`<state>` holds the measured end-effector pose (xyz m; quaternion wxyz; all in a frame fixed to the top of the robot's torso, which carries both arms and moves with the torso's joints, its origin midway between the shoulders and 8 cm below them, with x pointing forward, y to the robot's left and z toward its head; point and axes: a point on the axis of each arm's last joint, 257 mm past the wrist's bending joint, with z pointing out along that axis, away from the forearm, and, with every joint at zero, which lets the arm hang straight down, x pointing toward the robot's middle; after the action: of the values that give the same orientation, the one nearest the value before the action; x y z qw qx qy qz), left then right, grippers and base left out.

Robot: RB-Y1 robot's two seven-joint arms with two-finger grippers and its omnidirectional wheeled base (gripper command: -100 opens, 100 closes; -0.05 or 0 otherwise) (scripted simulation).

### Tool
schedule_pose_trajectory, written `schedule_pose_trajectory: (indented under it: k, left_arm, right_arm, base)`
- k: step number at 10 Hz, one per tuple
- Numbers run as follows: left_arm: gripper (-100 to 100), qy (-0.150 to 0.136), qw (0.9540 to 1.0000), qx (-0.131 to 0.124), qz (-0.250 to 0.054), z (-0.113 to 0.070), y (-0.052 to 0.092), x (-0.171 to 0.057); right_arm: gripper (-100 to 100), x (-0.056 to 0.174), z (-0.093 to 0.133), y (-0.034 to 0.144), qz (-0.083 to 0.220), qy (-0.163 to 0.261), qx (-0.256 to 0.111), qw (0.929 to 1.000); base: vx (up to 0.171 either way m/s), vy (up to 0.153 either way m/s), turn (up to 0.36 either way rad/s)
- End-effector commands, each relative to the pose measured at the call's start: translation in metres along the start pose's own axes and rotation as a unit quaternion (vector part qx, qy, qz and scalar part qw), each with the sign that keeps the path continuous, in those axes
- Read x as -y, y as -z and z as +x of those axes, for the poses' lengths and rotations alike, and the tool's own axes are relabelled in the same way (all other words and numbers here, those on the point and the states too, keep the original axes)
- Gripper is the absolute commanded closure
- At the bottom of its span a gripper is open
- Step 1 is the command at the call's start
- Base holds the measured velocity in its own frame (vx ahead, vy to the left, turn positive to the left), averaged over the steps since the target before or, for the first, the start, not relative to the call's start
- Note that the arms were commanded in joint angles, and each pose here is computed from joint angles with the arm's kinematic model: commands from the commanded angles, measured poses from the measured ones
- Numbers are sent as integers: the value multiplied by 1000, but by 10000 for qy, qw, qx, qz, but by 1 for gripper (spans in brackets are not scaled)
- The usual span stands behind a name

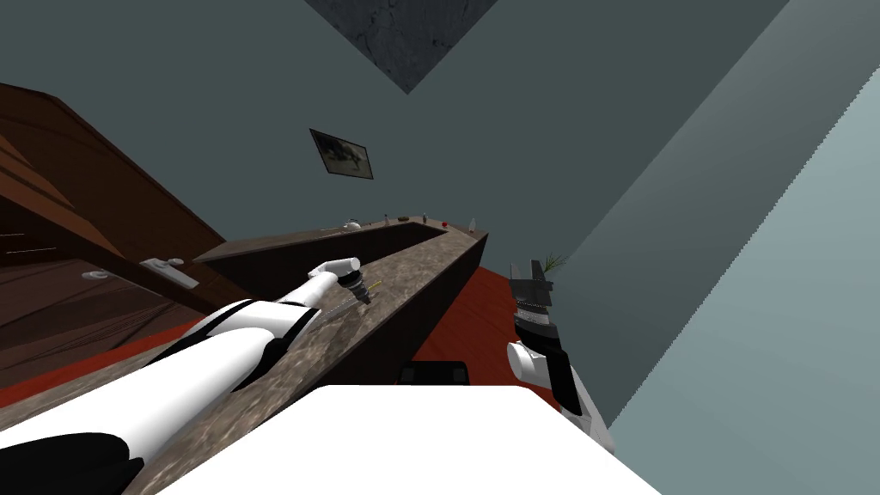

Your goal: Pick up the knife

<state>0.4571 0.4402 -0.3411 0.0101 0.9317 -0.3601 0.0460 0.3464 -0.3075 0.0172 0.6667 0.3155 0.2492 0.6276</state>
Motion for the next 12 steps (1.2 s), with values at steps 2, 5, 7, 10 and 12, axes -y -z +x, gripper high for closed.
schedule_pose_trajectory:
  k: [2, 5, 7, 10, 12]
  left_arm:
    - [-100, 0, 10000, 0, 0, 0, 0, 0]
    - [-100, 515, 9987, -1, 30, -26, -7, 6]
    - [-100, 855, 9963, 3, 58, -44, -10, 10]
    - [-100, 1361, 9906, 13, 113, -72, -15, 15]
    - [-100, 1693, 9854, 23, 158, -91, -17, 19]
  right_arm:
    - [0, 0, 0, 0, 0, 0, 0, 10000]
    - [0, 0, 0, 0, -1, -1, -1, 10000]
    - [0, 0, 0, 0, -1, 0, -1, 10000]
    - [0, 0, 0, 0, -1, 0, -1, 10000]
    - [0, 0, 0, 0, 0, 0, -1, 10000]
  base:
    - [4, -5, 15]
    - [-68, 61, -333]
    - [-117, 93, -326]
    - [-115, 75, -349]
    - [-108, 58, -340]
